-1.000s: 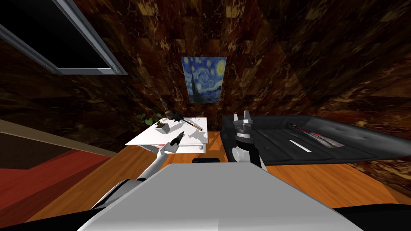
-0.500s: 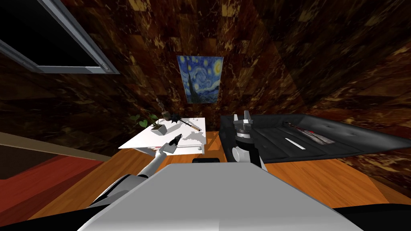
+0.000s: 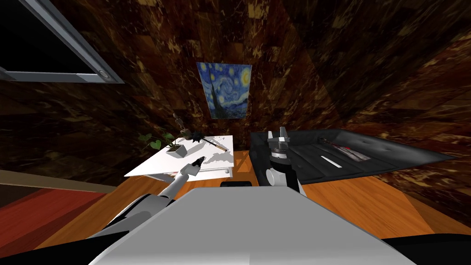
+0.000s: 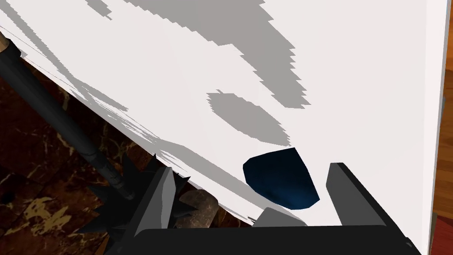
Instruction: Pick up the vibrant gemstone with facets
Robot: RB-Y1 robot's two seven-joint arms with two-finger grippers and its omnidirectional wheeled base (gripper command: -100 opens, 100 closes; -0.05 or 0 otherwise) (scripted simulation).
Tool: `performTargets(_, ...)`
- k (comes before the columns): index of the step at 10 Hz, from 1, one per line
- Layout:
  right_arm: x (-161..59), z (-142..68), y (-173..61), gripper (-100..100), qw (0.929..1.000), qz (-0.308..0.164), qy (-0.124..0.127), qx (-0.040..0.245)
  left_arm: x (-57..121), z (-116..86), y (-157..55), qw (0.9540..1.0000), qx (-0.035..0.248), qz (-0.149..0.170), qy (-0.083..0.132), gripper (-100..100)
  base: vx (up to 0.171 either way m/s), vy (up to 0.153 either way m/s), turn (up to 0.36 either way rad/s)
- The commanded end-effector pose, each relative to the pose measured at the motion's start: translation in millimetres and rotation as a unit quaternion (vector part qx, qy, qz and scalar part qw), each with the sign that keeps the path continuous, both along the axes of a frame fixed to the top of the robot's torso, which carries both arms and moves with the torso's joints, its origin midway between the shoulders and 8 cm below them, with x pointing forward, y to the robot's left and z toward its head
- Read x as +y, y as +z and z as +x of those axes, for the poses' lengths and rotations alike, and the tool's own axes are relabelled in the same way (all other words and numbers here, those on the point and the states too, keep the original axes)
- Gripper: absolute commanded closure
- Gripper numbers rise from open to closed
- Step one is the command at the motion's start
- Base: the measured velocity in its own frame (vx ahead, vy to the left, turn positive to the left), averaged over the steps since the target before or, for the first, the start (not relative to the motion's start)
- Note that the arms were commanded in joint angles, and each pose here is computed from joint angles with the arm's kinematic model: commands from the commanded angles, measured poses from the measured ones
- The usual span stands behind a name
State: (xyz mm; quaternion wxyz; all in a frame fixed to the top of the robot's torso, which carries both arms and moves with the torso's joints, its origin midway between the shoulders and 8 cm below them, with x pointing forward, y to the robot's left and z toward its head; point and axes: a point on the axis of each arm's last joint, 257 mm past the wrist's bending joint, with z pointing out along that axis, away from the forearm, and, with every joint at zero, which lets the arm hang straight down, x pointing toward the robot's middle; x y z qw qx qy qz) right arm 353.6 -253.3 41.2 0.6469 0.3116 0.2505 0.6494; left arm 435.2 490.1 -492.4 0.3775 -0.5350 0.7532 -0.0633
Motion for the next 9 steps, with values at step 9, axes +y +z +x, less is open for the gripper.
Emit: performTargets(9, 0, 0, 0, 0, 1.0000, 0.000, 0.000, 0.000, 78.5, -46, -12, 0.9924, 0.090, 0.048, 0.070, -100, 0.022, -0.030, -0.055)
